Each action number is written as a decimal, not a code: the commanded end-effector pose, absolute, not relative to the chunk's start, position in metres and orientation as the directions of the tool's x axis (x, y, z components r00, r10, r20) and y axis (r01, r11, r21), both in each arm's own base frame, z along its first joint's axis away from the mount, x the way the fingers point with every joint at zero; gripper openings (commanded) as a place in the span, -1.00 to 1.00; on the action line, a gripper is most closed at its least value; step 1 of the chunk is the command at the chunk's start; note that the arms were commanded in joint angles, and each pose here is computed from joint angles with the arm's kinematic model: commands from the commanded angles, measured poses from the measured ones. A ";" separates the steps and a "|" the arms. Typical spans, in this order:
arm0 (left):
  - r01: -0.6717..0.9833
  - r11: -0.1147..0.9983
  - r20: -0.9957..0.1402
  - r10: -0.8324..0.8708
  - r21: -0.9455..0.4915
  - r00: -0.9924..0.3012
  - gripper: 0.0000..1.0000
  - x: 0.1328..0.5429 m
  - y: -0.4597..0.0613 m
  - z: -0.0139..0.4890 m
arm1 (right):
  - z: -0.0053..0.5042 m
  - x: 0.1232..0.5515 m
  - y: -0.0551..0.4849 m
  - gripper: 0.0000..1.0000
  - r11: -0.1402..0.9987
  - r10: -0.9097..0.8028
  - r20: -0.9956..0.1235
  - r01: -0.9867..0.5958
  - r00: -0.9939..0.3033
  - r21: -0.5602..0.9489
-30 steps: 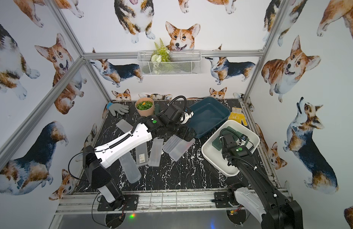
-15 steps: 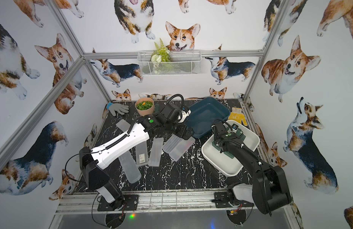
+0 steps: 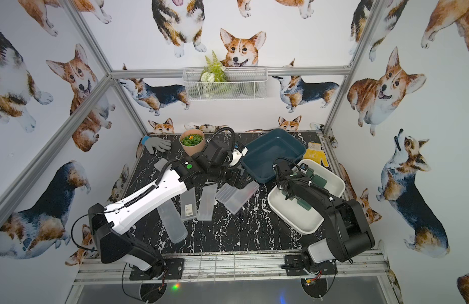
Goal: Place the pencil cases by color into the storage box
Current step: Place the pencil case at the storage box, then pick up the pencil case from the center of the board.
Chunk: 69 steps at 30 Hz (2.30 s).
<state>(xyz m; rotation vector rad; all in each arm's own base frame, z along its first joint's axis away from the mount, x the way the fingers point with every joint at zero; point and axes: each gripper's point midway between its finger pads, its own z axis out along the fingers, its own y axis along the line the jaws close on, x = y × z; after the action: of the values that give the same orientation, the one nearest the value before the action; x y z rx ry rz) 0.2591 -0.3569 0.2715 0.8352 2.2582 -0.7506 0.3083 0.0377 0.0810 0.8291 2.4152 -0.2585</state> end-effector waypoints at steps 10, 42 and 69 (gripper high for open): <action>0.758 0.583 -0.781 0.311 -0.294 -0.542 0.95 0.254 -0.357 0.294 | 0.055 0.307 0.052 0.17 0.775 0.553 -0.519 0.631 -0.652 0.033; 0.512 0.737 -0.678 0.100 -0.441 -0.728 0.95 0.301 -0.297 0.287 | 0.134 0.306 0.075 0.90 0.813 0.522 -0.548 0.575 -0.654 0.088; -0.186 0.931 -0.485 -0.326 -0.314 -0.812 0.93 0.354 -0.136 0.250 | 0.217 0.366 0.314 0.89 0.794 -0.109 -0.780 -0.526 -0.616 0.304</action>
<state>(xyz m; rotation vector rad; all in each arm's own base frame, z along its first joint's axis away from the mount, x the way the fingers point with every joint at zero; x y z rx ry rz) 0.3585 -0.1541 0.2508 -0.2441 2.5165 -0.3930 0.3666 0.2783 0.2069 -0.3345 2.3006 0.4813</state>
